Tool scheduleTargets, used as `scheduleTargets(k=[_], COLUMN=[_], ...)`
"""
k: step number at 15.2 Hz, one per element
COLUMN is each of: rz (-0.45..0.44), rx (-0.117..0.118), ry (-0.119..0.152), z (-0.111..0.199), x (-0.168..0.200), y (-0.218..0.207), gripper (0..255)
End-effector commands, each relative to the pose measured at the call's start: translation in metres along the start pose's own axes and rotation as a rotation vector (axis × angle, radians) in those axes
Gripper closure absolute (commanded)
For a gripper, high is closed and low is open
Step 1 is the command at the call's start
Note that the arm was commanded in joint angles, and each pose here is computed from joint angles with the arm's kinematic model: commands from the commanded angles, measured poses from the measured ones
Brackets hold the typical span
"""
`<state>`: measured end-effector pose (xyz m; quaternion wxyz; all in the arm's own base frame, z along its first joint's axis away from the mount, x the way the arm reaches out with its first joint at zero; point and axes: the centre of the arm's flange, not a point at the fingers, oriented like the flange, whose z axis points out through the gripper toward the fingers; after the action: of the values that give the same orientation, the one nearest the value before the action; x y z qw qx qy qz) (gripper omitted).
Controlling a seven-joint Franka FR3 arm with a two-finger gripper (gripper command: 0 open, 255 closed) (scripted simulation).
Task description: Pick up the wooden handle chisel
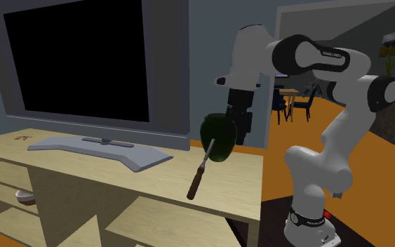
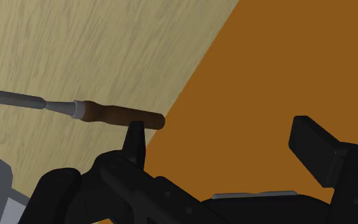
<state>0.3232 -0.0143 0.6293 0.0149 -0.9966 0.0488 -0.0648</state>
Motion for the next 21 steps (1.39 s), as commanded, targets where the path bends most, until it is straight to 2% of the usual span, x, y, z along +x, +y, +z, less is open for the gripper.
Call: scheduleTargets(k=[1,8,16,21], rz=[0.000,-0.369,-0.790,-0.806], rx=[0.000,-0.099,-0.213,-0.217], ry=[0.000,-0.113,-0.243,-0.248], z=[0.000,0.057,0.120,0.143], x=[0.000,0.023,0.066,0.065], y=[0.000,0.055,0.111,0.114], gripper=[0,0,0,0])
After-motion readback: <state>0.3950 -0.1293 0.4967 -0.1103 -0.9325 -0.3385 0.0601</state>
